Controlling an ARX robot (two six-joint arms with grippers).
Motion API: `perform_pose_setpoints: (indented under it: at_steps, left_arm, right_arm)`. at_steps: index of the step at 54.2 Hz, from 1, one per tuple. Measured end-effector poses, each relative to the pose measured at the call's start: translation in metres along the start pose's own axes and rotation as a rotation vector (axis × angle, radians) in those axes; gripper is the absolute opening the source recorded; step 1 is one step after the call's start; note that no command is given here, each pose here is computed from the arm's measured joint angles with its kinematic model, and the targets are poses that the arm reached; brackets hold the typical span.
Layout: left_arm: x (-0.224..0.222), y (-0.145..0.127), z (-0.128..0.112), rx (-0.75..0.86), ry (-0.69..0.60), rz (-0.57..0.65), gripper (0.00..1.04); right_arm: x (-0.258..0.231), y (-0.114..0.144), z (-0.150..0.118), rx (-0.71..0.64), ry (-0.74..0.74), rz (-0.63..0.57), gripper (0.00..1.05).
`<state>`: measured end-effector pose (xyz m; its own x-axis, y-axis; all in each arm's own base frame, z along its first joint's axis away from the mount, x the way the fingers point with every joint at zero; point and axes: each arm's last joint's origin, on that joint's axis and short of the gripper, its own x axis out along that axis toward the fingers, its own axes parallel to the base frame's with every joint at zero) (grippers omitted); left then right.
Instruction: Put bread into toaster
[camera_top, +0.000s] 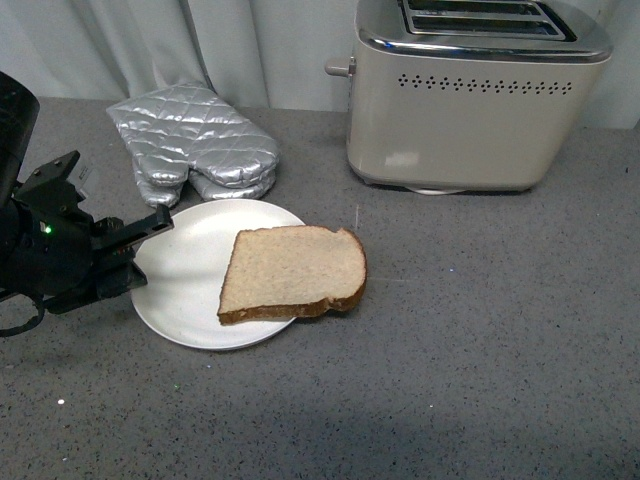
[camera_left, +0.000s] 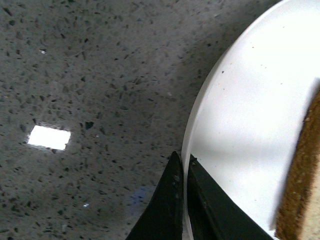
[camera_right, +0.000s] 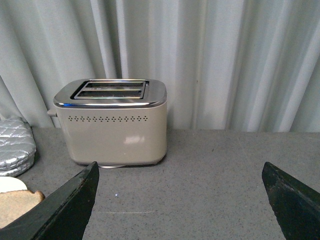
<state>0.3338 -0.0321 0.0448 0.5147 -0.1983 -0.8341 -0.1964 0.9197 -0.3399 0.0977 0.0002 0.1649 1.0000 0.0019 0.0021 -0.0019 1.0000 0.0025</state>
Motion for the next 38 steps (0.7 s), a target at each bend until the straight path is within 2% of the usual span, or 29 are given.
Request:
perform_pose_setpoints:
  at_steps: [10,21,26,38]
  left_arm:
    - [-0.011,-0.019,0.001,-0.037,-0.007,-0.078,0.03]
    - [-0.01,-0.057,-0.007,-0.005,0.019,-0.155,0.03]
    - [0.002,-0.091,-0.013,0.022,0.037,-0.197,0.03]
    - [0.037,-0.147,-0.032,0.039,0.08,-0.199,0.03]
  right_arm:
    - [0.0,0.0,0.0,0.0,0.0,0.0,0.95]
    - [0.0,0.0,0.0,0.0,0.0,0.0,0.95]
    - [0.0,0.0,0.0,0.0,0.0,0.0,0.95]
    - [0.0,0.0,0.0,0.0,0.0,0.0,0.95]
